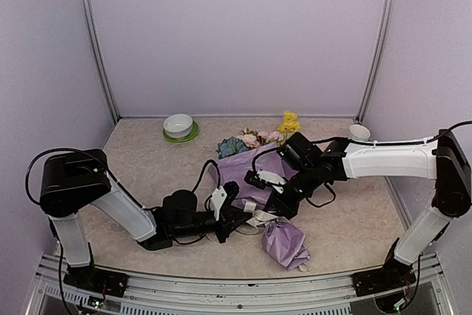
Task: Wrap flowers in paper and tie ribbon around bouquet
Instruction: Tie the half-tied ribbon around the folded bouquet.
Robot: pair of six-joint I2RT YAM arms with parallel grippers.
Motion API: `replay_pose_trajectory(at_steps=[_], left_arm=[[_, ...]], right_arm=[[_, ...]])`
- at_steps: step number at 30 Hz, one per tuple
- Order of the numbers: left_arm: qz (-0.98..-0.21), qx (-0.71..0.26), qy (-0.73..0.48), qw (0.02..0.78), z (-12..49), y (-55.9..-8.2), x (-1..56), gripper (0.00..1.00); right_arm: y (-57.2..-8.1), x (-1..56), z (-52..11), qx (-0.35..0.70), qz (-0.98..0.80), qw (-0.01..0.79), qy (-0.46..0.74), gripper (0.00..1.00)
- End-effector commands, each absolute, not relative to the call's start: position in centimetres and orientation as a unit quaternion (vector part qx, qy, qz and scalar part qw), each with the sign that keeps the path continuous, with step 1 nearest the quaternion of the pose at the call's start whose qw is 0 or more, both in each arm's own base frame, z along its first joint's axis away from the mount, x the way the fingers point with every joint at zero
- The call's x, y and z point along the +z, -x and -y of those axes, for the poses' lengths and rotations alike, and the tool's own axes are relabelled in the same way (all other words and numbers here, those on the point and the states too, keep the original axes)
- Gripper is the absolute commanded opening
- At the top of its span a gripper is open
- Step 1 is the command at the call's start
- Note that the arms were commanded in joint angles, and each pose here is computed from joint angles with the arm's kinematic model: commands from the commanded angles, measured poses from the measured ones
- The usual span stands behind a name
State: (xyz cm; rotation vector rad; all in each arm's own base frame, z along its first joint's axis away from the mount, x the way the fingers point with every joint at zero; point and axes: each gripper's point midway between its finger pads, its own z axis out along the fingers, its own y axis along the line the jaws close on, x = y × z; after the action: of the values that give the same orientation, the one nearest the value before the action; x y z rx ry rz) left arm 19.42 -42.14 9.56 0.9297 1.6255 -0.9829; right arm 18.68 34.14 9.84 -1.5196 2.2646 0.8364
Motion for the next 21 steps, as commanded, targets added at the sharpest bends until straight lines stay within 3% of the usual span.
replay_pose_trajectory(at_steps=[1, 7, 14, 21], left_arm=[[-0.659, -0.412, -0.379, 0.502, 41.9, -19.1, 10.9, 0.0], [-0.661, -0.41, -0.38, 0.5, 42.0, -19.0, 10.7, 0.0], [-0.661, -0.409, -0.388, 0.496, 42.8, -18.7, 10.5, 0.0], [-0.662, -0.407, -0.391, 0.492, 43.1, -18.5, 10.1, 0.0]], right_arm=[[-21.6, 13.0, -33.7, 0.269, -0.813, 0.211, 0.472, 0.0], [-22.9, 15.6, -33.0, 0.319, -0.813, 0.254, 0.417, 0.0], [-22.8, 13.3, -32.8, 0.317, -0.831, 0.23, 0.395, 0.0], [-25.3, 13.5, -31.3, 0.296, -0.862, 0.256, 0.323, 0.04]])
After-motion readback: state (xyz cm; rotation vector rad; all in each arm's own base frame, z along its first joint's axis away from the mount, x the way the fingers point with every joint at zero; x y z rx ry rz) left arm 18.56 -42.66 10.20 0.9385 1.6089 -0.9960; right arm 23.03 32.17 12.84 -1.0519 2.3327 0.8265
